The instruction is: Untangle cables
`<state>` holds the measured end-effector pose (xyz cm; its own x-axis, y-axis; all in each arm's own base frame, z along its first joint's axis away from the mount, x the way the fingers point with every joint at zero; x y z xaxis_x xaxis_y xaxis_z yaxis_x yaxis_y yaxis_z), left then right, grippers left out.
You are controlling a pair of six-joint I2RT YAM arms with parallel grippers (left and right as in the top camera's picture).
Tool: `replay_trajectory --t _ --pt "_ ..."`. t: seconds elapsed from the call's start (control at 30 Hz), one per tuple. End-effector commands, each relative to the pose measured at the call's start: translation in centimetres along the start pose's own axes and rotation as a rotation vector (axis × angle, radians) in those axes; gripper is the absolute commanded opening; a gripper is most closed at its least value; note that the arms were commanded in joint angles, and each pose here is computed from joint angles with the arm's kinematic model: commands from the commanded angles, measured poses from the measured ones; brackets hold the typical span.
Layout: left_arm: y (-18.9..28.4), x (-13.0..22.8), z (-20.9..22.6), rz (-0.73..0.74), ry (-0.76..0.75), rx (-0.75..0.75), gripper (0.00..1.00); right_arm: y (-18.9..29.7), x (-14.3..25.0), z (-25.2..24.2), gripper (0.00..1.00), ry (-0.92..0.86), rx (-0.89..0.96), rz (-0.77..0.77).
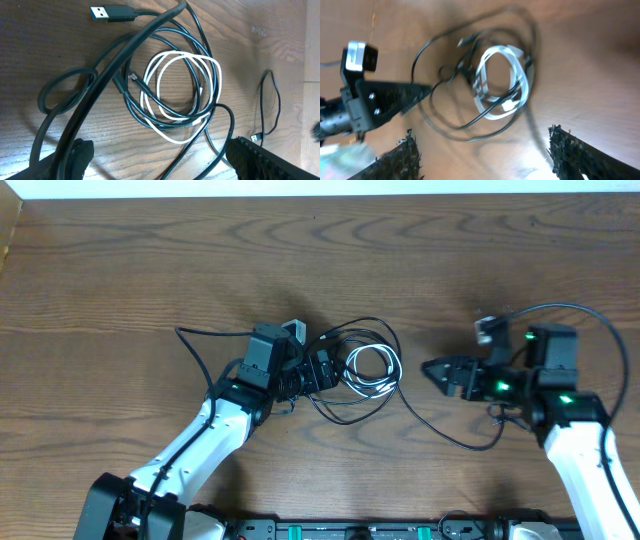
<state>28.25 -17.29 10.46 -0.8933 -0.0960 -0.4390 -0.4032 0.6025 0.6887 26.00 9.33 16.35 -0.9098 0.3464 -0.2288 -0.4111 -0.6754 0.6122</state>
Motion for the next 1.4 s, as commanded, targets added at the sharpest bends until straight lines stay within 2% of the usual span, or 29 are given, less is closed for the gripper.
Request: replay_trajectory --t 0.0,0.1,0.3,0.5,0.53,0.6,0.63,0.67,0.83,0.97,1.17,1.37 --pt "0.5 -1.1 -0.8 -0.026 -0.028 0.022 0.89 -2.2 1.4 0.0 0.77 -0.197 0.031 0.091" --pt "0.5 -1.1 -0.9 -0.025 -0.028 0.025 0.89 -4.0 1.8 -0.8 0.68 -0.311 0.109 0.101" --pt "0.5 -1.1 -0.8 -0.025 -0.029 0.025 0.89 -7.3 2.5 -0.5 0.55 -0.379 0.108 0.154" --pt "0.5 -1.1 -0.9 -0.025 -0.029 0.025 0.89 -10.0 3.3 -2.0 0.50 -0.460 0.185 0.175" --pt "0.5 -1.1 -0.9 -0.025 -0.029 0.025 0.89 -10.4 3.2 -2.1 0.45 -0.455 0.179 0.174" --pt "0.5 -1.1 -0.8 -0.025 -0.029 0.025 0.89 -11.3 3.0 -2.1 0.24 -0.446 0.167 0.171" --pt "0.5 -1.1 -0.8 -0.025 -0.029 0.025 0.89 -11.5 2.9 -2.0 0.08 -0.436 0.158 0.167" --pt "0.5 -1.1 -0.8 -0.025 -0.029 0.025 0.89 -11.7 2.7 -2.0 0.01 -0.429 0.149 0.161" --pt "0.5 -1.1 -0.8 -0.025 -0.040 0.025 0.90 -11.2 2.0 0.9 0.01 -0.238 -0.012 0.183" --pt "0.6 -1.1 -0.8 -0.028 -0.066 0.024 0.90 -8.7 0.9 4.8 0.01 -0.071 -0.162 0.141" --pt "1.8 -2.3 -0.5 -0.081 -0.057 0.021 0.90 -3.1 -0.3 9.6 0.01 0.145 -0.275 -0.036" --pt "5.6 -4.8 -0.9 -0.226 -0.066 0.032 0.90 2.6 -1.1 13.0 0.01 0.350 -0.326 -0.275"
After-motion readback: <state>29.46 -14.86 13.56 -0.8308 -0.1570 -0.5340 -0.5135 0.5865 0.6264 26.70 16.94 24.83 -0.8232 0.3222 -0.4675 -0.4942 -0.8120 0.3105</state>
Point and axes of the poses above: each gripper's point midway between its finger pads, its own y axis back along the fingers, its own z axis along the line the jaws close on, x = y × z, the point moved 4 cm from there along y, back along the fingers, and after that the axes turned 12 degrees about -y, right-handed, at the moved point
